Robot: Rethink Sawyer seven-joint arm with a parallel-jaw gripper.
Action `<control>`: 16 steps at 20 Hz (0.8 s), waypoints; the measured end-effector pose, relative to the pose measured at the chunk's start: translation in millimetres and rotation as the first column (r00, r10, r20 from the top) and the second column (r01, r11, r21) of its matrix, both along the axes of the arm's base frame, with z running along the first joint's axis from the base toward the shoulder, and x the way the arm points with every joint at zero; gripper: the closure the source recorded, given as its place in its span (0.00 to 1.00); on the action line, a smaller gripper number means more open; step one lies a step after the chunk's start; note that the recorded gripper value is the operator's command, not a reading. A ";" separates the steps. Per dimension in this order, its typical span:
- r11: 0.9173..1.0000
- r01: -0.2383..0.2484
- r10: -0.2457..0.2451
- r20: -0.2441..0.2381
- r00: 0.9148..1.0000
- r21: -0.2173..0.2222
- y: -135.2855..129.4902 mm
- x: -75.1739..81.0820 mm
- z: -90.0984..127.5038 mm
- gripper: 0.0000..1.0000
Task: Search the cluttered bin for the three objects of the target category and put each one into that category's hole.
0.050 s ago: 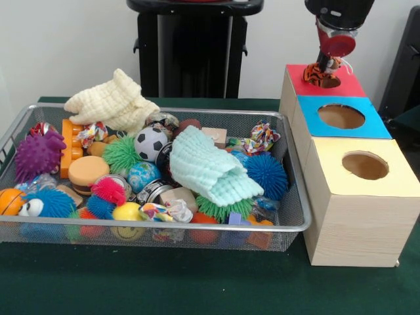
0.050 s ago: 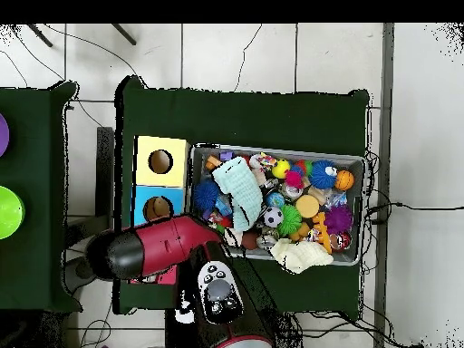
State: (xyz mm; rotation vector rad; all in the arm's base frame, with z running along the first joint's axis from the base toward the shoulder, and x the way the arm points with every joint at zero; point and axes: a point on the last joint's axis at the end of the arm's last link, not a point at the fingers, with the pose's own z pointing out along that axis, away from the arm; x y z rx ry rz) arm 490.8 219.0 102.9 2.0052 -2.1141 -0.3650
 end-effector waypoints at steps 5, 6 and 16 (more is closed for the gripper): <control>0.999 0.007 -0.007 0.011 1.000 0.045 6.8 -7.1 -2.7 1.00; 0.999 0.007 -0.008 0.012 1.000 0.049 7.5 -8.3 -3.0 1.00; 0.995 0.014 -0.016 0.016 1.000 0.095 9.0 -16.7 -0.9 1.00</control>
